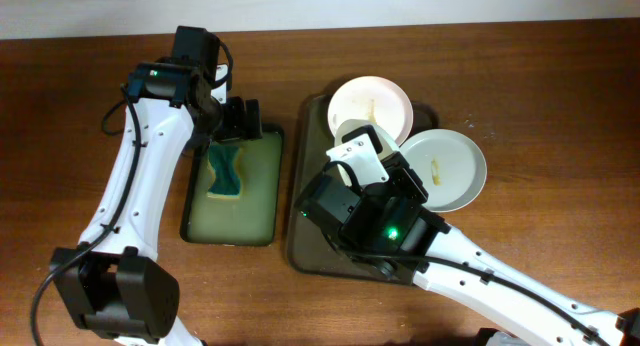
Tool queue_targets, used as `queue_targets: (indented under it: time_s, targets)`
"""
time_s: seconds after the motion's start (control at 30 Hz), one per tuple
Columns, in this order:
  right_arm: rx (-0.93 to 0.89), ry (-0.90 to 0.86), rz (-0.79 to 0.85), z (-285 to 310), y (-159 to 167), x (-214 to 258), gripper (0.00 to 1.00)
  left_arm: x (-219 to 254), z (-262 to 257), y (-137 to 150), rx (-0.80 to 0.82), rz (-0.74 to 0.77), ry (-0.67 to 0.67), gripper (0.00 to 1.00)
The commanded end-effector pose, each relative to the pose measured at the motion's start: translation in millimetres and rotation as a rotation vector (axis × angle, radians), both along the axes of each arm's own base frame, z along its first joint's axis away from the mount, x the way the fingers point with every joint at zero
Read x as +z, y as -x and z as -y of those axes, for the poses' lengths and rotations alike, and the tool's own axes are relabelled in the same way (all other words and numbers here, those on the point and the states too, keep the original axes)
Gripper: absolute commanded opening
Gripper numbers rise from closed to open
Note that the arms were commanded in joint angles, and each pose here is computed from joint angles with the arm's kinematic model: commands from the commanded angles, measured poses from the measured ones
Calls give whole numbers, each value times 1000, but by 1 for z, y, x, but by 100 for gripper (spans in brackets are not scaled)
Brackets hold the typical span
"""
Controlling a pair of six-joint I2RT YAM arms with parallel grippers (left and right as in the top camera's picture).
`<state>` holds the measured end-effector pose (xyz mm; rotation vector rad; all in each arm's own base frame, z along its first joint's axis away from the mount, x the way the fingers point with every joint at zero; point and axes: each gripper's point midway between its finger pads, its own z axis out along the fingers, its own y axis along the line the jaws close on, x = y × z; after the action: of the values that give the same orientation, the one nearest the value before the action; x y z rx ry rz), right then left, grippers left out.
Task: Clean dirty plates on tray and stack at the side
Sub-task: 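Return the sponge to the water tray and lift the plate with right gripper, then carry the cleaned plate right and set it on the table beside the tray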
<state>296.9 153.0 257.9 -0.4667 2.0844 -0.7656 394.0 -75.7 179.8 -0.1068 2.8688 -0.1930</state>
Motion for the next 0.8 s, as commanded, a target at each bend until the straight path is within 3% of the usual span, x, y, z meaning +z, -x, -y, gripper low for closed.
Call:
queue_targets:
  time_s: [0.0, 0.6, 0.7, 0.77]
  targets:
    - [-14, 18, 48, 1, -2, 12, 4, 5, 2, 1, -15, 12, 9, 100]
    - [-19, 93, 61, 4, -4, 14, 4, 5, 2, 1, -15, 12, 9, 100]
    - [-56, -85, -28, 3, -4, -10, 4, 5, 2, 1, -15, 12, 9, 100]
    - [-140, -323, -211, 21, -11, -38, 4, 5, 2, 1, -15, 12, 9, 100]
